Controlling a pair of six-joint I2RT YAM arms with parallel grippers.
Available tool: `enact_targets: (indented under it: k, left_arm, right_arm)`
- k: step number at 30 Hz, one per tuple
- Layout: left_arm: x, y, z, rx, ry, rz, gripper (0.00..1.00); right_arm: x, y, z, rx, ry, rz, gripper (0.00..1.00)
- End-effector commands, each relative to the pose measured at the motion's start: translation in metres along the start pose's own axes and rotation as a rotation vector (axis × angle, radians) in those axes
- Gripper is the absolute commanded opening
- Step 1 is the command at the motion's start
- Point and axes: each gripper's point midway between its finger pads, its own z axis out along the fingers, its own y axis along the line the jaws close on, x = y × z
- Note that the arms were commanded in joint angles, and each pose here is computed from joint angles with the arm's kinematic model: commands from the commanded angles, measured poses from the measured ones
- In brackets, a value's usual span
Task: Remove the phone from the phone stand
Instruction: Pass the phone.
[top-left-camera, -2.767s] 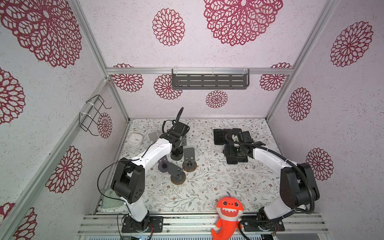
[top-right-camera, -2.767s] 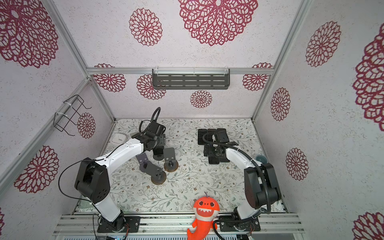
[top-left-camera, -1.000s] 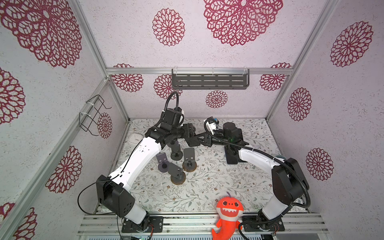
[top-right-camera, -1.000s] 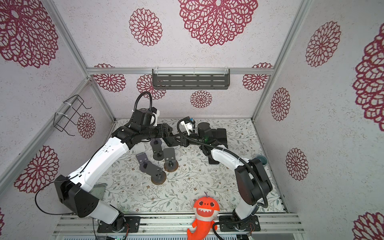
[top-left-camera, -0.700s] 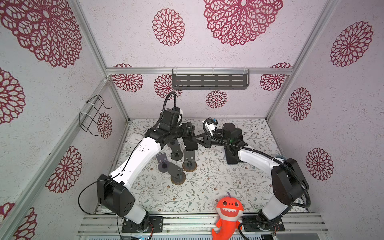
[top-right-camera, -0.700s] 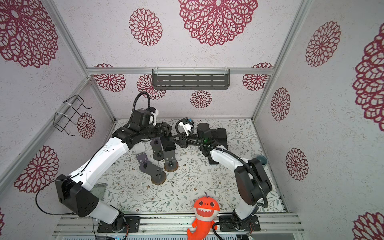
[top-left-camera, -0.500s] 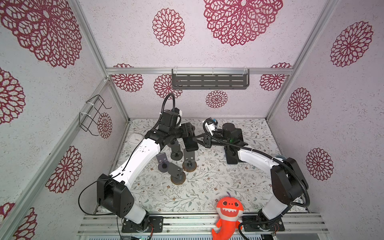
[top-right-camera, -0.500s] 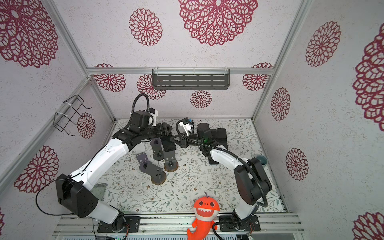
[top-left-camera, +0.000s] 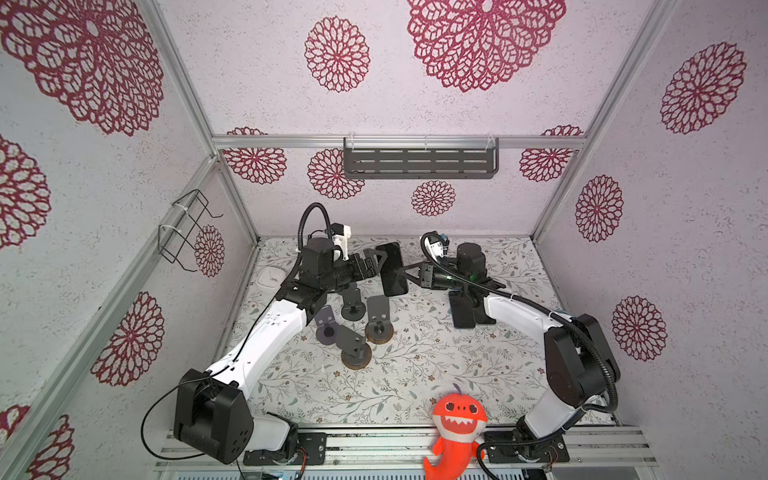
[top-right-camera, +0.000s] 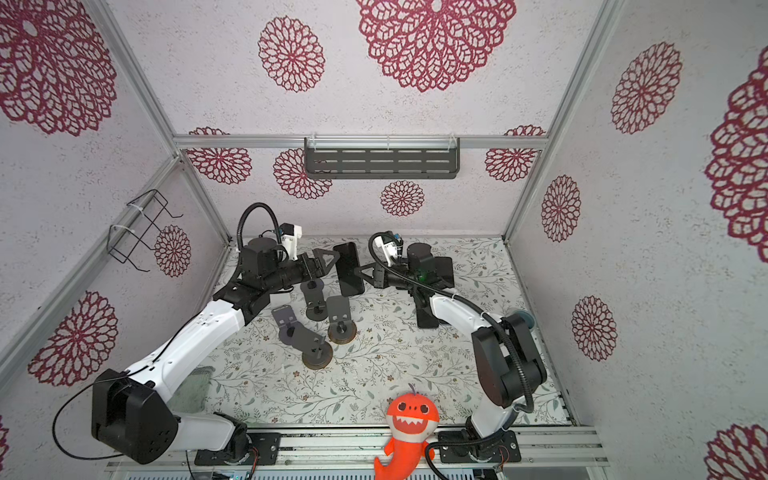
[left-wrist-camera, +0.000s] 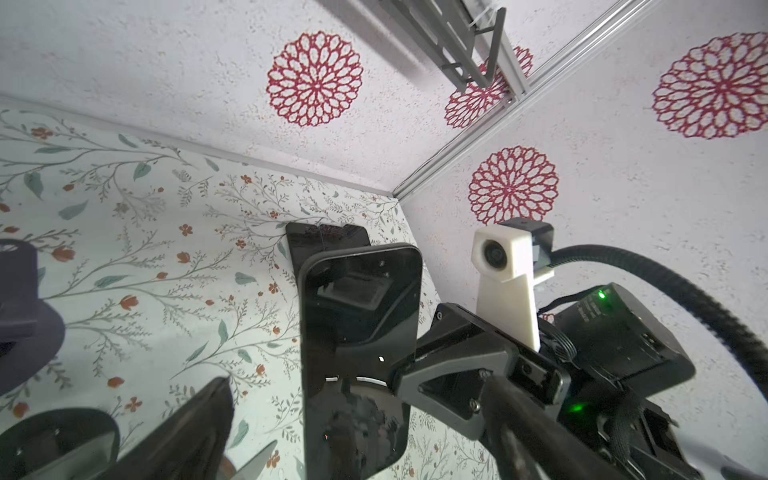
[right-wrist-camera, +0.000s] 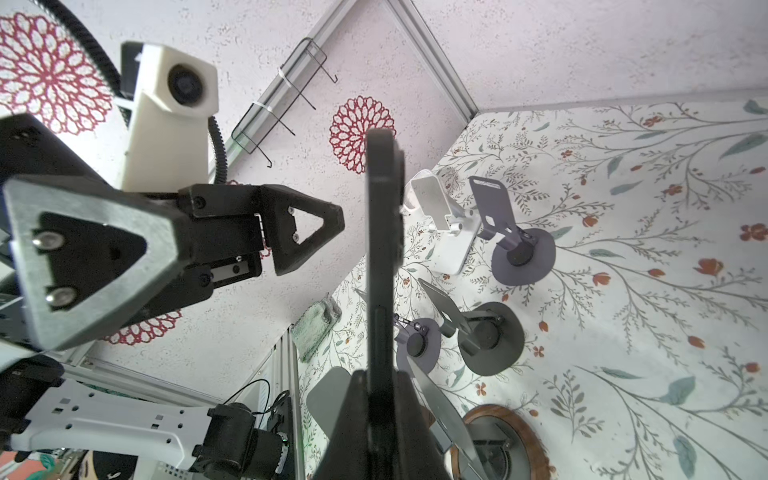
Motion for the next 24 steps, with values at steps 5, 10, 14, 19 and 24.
enact_targets:
  k: [5,10,14,19,24]
  left_arm:
    - [-0.014,-0.032,0.009,0.237,-0.048,0.005,0.81]
    - [-0.011,-0.033,0.023,0.263,-0.04,-0.004,0.84]
    - [-0.002,-0.028,0.035,0.268,-0.039,-0.028,0.88]
    - [-0.009,-0.036,0.031,0.309,-0.093,-0.039,0.68]
    - [-0.008,-0.041,0.031,0.307,-0.093,-0.026,0.41]
  right_arm:
    - [-0.018,0.054,-0.016,-0.192,0.024,-0.055,0.0]
    - [-0.016,0.062,-0.016,-0.251,0.034,-0.049,0.0]
    - [-0.018,0.066,-0.016,-0.278,0.023,-0.047,0.0]
    - [-0.017,0.062,-0.013,-0.28,0.042,-0.028,0.0]
    - [-0.011,0.054,-0.006,-0.296,0.077,0.019,0.0]
